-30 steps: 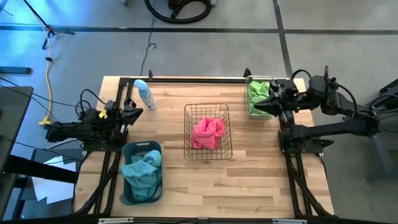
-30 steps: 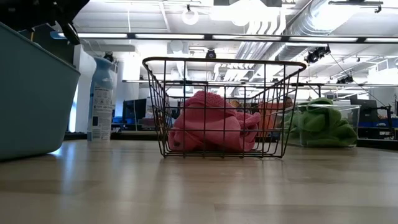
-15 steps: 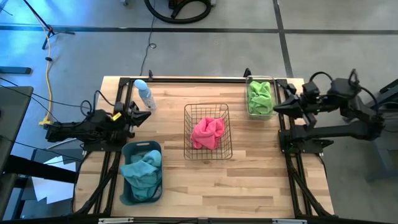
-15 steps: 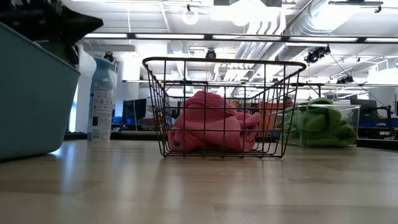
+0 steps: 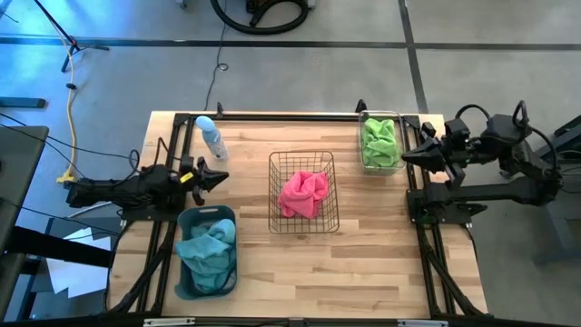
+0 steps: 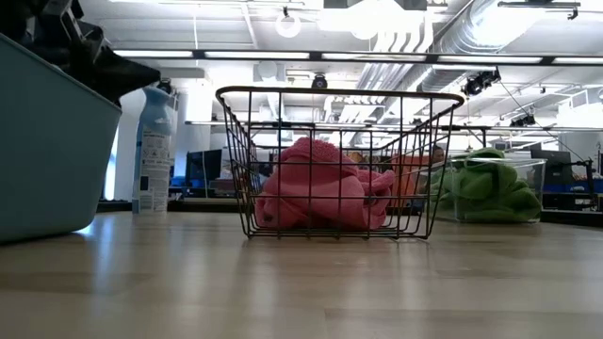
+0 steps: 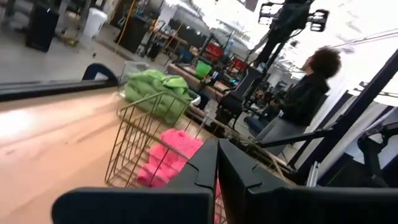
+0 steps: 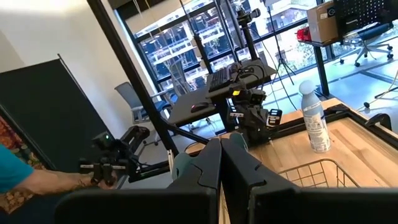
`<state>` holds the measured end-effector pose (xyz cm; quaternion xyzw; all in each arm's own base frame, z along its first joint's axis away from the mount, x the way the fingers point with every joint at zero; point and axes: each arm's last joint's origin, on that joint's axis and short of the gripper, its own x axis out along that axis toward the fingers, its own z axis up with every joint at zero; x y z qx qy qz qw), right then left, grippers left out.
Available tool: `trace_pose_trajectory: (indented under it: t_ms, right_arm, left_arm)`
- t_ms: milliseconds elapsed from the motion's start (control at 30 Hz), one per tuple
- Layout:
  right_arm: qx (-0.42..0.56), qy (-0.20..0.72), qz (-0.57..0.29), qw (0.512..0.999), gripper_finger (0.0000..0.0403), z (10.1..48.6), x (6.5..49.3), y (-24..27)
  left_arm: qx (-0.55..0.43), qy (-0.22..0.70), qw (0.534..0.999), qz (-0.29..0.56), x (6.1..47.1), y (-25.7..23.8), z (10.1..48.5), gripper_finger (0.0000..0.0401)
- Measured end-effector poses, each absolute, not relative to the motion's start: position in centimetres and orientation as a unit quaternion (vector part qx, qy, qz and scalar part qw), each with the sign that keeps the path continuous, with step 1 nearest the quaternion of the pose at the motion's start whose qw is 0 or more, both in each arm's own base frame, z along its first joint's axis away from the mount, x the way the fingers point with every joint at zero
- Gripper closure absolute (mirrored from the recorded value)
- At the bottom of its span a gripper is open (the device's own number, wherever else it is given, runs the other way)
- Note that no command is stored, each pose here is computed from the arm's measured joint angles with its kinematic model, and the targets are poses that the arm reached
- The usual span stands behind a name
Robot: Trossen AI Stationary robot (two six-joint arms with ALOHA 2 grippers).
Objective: Sort microfiber towel by color & place in baskets
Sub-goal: Return to Home Position
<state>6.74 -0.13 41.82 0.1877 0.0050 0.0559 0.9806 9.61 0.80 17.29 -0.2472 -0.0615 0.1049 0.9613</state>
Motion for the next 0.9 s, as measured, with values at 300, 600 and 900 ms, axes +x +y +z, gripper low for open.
trace_pose_trajectory:
  t_ms: [300,600,900]
  right_arm:
    - [0.176,0.004,0.049,0.983,0.0399,41.8,6.7,-0.2]
    - [0.137,0.001,0.074,0.988,0.0399,39.7,8.6,-0.3]
    - [0.117,0.019,0.096,0.988,0.0399,34.3,9.8,-0.3]
  left_arm:
    - [-0.246,-0.064,0.961,0.11,9.6,0.8,17.3,0.0401]
    - [-0.229,-0.057,0.965,0.111,9.6,0.8,17.2,0.0401]
    - [-0.229,-0.055,0.965,0.111,9.6,0.8,17.2,0.0401]
